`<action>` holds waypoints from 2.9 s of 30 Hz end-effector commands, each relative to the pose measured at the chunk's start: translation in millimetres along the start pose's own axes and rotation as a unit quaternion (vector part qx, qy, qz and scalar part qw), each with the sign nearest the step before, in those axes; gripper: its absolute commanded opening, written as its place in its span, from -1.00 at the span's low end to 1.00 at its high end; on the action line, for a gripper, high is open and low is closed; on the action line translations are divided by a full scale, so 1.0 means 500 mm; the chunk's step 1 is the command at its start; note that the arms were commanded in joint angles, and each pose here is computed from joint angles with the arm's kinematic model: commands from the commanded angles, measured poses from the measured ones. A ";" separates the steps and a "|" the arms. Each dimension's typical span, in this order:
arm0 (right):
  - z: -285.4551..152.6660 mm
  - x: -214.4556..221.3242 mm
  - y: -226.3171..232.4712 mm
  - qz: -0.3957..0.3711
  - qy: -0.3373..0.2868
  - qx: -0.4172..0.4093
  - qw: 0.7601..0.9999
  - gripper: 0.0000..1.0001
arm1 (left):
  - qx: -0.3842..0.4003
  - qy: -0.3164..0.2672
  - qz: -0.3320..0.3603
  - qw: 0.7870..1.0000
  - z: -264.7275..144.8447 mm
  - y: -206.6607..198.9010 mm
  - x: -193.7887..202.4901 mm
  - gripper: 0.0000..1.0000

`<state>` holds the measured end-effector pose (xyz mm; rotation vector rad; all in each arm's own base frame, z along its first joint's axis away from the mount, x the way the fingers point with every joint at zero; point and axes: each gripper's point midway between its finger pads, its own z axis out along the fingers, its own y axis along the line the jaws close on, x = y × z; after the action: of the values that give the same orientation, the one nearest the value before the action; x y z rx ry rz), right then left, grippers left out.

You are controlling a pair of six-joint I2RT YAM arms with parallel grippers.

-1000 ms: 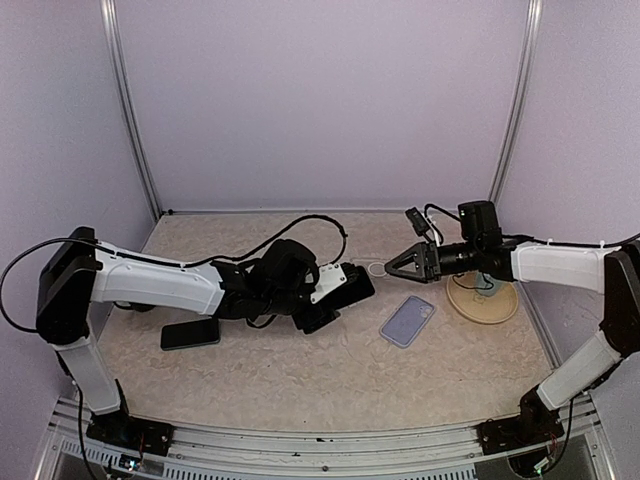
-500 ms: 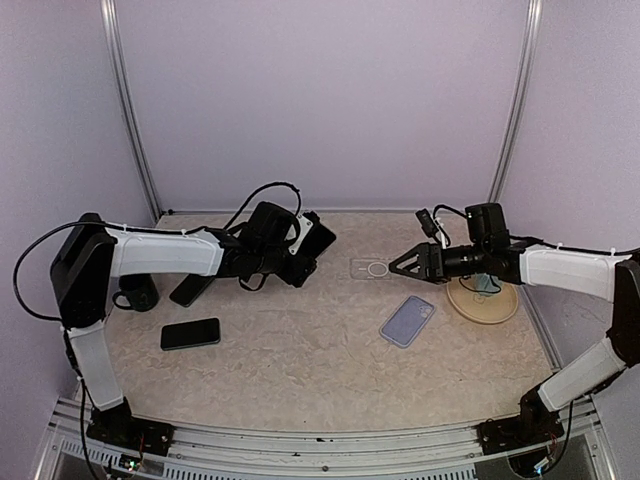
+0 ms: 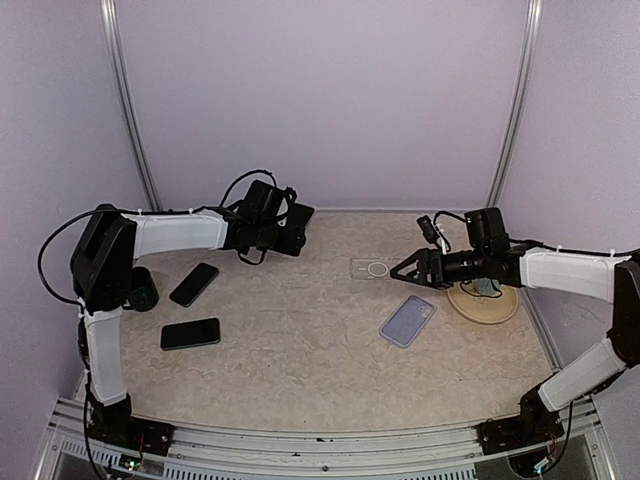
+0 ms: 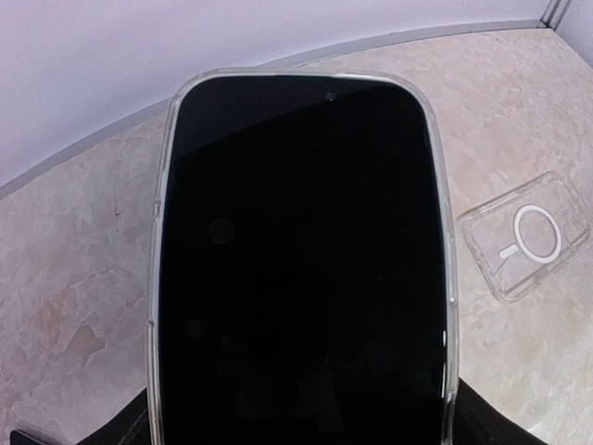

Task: Put the phone into the phone case
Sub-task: Place the phone with the phone case at the center of the board.

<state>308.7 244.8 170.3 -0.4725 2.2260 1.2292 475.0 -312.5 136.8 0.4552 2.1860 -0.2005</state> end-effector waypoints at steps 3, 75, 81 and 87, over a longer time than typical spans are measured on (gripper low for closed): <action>-0.011 0.004 -0.001 -0.005 -0.007 0.003 1.000 0.99 | -0.010 -0.010 -0.065 0.998 0.033 0.048 -0.037 0.08; 0.001 0.013 -0.011 0.009 0.004 -0.003 1.000 0.99 | -0.141 0.083 -0.174 0.971 0.183 0.291 0.109 0.69; 0.004 0.018 -0.015 0.012 0.006 -0.003 1.000 0.99 | -0.145 0.090 -0.171 0.970 0.189 0.291 0.123 0.70; 0.003 0.021 -0.014 0.011 0.006 -0.003 1.000 0.99 | -0.154 0.087 -0.170 0.969 0.185 0.298 0.122 0.71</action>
<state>303.5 243.9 159.3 -0.4631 2.2483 1.2433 558.4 -193.8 26.0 -0.0515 2.4421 -0.0289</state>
